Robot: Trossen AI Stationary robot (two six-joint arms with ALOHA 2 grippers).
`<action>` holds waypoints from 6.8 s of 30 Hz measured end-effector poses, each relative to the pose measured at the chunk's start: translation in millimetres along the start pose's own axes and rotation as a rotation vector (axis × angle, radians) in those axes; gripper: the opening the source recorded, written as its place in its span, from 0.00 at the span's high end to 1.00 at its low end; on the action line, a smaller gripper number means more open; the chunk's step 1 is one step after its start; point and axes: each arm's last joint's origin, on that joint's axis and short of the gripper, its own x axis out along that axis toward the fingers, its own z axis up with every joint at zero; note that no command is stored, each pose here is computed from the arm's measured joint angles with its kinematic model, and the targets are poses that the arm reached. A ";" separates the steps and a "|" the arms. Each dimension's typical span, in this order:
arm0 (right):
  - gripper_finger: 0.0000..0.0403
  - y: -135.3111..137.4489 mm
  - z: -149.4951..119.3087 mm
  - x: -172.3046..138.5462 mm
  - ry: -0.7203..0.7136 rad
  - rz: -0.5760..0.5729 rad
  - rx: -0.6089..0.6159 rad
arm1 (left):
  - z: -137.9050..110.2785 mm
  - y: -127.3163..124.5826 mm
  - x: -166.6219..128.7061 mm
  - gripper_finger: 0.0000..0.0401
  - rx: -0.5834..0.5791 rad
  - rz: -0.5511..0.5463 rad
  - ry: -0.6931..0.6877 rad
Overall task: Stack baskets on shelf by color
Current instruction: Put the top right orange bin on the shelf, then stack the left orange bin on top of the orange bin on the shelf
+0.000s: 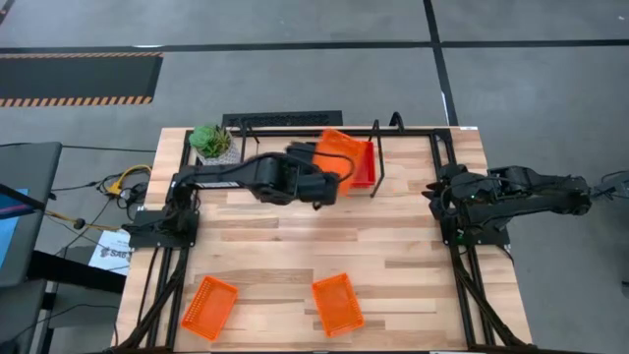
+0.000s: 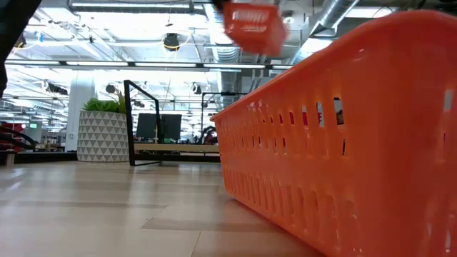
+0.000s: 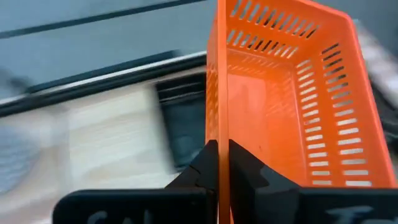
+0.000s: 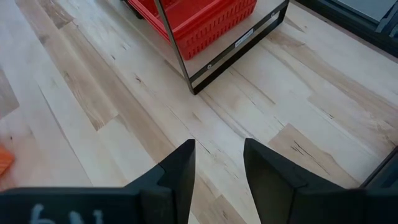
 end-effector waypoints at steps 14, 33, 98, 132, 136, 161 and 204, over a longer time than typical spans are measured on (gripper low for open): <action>0.60 -0.1 0.0 0.0 -0.001 -0.001 0.000 | 8.4 26.2 67.7 1.00 -0.113 0.273 -0.014; 0.60 -0.1 0.0 0.0 -0.001 -0.002 0.001 | 3.1 122.9 44.0 1.00 -0.206 0.342 0.012; 0.60 -0.1 0.0 0.0 -0.002 -0.003 0.001 | -56.7 105.6 123.9 0.86 -0.421 -0.105 0.001; 0.60 -0.1 0.0 0.0 -0.001 -0.003 0.000 | -62.2 95.8 49.2 1.00 -0.310 -0.429 0.120; 0.60 -0.1 0.0 0.0 -0.001 -0.003 0.001 | -79.5 78.2 27.5 1.00 -0.182 -0.698 0.349; 0.60 -0.1 0.0 0.0 -0.001 -0.003 0.001 | -200.0 114.8 -64.5 0.60 0.322 -0.513 0.916; 0.60 -0.1 0.1 -0.1 -0.001 -0.002 0.000 | -308.0 123.1 -39.9 0.94 -0.075 0.318 0.757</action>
